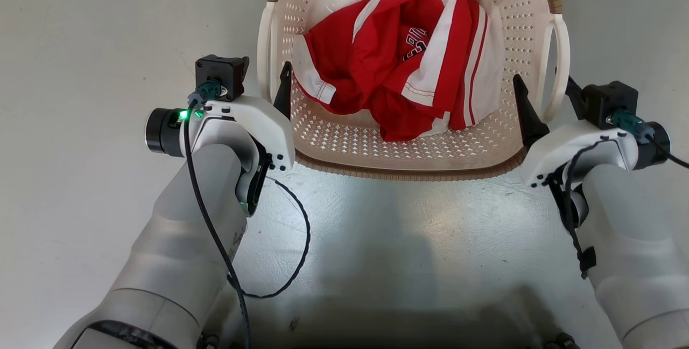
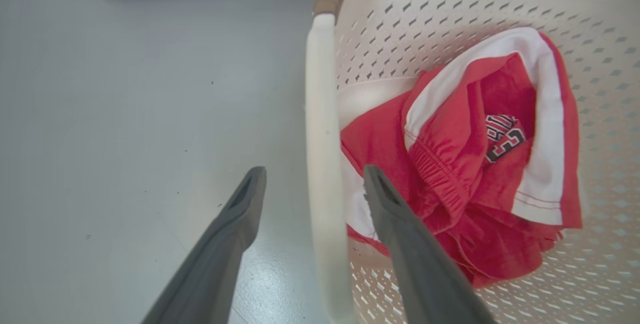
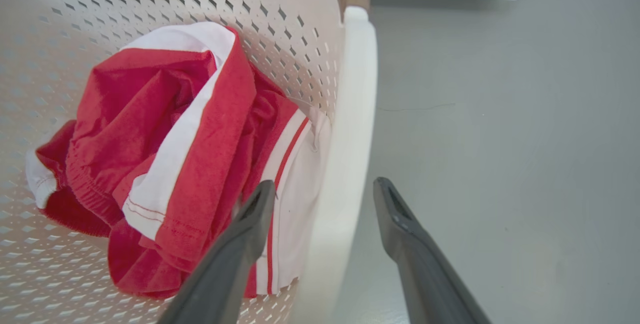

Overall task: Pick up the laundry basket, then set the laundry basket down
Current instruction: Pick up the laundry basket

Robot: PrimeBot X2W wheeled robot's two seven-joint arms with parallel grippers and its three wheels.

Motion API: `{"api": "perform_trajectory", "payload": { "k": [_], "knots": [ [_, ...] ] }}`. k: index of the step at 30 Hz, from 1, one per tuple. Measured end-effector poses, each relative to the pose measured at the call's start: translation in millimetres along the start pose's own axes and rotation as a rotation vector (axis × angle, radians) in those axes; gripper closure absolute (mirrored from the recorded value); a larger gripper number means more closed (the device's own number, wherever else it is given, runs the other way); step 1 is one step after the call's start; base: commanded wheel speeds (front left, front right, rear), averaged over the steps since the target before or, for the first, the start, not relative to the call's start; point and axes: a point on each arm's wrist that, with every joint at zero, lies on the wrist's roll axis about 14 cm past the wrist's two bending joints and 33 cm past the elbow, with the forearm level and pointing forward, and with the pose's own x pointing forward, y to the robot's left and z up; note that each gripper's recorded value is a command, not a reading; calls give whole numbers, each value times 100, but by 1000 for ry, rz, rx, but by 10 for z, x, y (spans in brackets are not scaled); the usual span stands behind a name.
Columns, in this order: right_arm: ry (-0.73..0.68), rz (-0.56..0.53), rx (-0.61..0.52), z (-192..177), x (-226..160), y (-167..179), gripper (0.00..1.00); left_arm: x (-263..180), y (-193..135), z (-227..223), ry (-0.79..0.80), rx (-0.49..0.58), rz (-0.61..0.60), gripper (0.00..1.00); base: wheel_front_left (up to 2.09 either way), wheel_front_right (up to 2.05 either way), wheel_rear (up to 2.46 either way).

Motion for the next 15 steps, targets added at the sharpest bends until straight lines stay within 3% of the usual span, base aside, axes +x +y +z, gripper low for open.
{"api": "perform_trajectory", "payload": {
  "k": [15],
  "knots": [
    [-13, 0, 4, 69, 47, 5, 0, 29, -13, 36, -4, 13, -1, 0, 0, 0, 0]
  ]
}}
